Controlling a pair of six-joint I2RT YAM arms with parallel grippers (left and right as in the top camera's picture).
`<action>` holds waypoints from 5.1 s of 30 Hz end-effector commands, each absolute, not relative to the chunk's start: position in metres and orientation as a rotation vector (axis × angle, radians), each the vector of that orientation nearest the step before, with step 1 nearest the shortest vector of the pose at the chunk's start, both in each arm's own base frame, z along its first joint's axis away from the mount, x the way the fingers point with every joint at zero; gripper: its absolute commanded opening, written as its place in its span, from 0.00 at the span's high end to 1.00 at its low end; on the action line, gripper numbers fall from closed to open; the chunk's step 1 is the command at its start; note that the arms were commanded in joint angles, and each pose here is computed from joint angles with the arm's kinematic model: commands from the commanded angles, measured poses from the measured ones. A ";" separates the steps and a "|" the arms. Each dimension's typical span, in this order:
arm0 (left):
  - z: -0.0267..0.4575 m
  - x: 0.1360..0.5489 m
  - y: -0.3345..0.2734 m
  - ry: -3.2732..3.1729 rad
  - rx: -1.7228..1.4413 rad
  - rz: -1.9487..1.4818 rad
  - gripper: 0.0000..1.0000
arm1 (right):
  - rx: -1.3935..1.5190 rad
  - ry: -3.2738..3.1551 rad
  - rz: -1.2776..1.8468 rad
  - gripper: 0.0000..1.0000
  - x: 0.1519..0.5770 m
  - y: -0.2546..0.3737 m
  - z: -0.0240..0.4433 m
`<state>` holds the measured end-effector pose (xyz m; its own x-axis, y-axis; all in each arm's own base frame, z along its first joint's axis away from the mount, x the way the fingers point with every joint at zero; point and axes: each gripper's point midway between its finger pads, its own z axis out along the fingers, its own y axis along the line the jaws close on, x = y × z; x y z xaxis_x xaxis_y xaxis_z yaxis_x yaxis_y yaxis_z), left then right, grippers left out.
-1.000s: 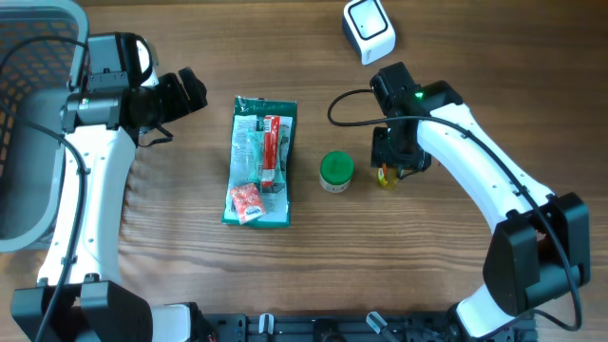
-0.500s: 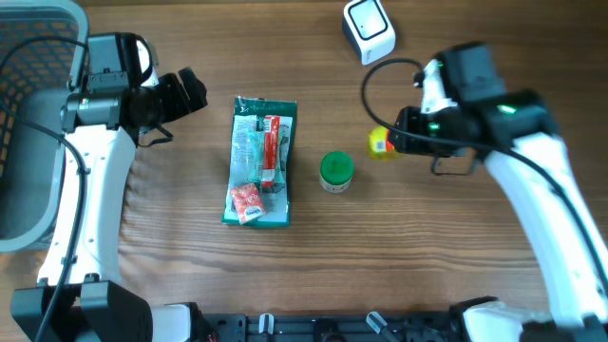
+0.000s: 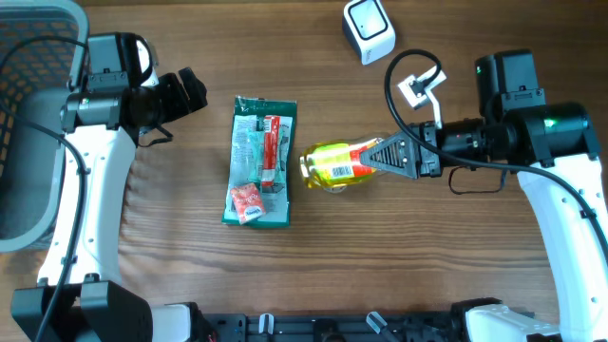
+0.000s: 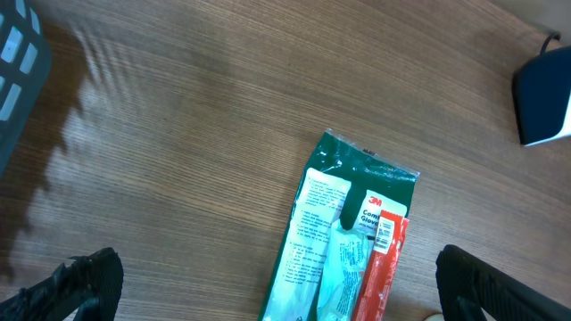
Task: Scan the item barcode
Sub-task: 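Lift the oil bottle and carry it to the white scanner, then hold the oil bottle in front of the scanner, then pull back, then set the oil bottle down at the right side and release, then move the right gripper to the green-lidded jar and grasp it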
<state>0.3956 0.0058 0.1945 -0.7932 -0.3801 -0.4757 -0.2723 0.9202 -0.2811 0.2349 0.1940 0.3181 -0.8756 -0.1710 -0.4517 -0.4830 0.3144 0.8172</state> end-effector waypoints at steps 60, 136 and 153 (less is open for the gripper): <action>0.201 0.398 0.005 2.523 -0.436 -0.275 0.00 | -0.372 2.004 -0.929 0.82 0.591 0.142 0.204; 0.201 0.398 0.005 2.523 -0.436 -0.275 0.00 | 0.442 2.843 -0.175 0.03 0.329 -0.066 0.113; 0.201 0.398 0.005 2.523 -0.436 -0.276 0.00 | 0.095 2.744 0.474 0.00 0.347 0.154 0.227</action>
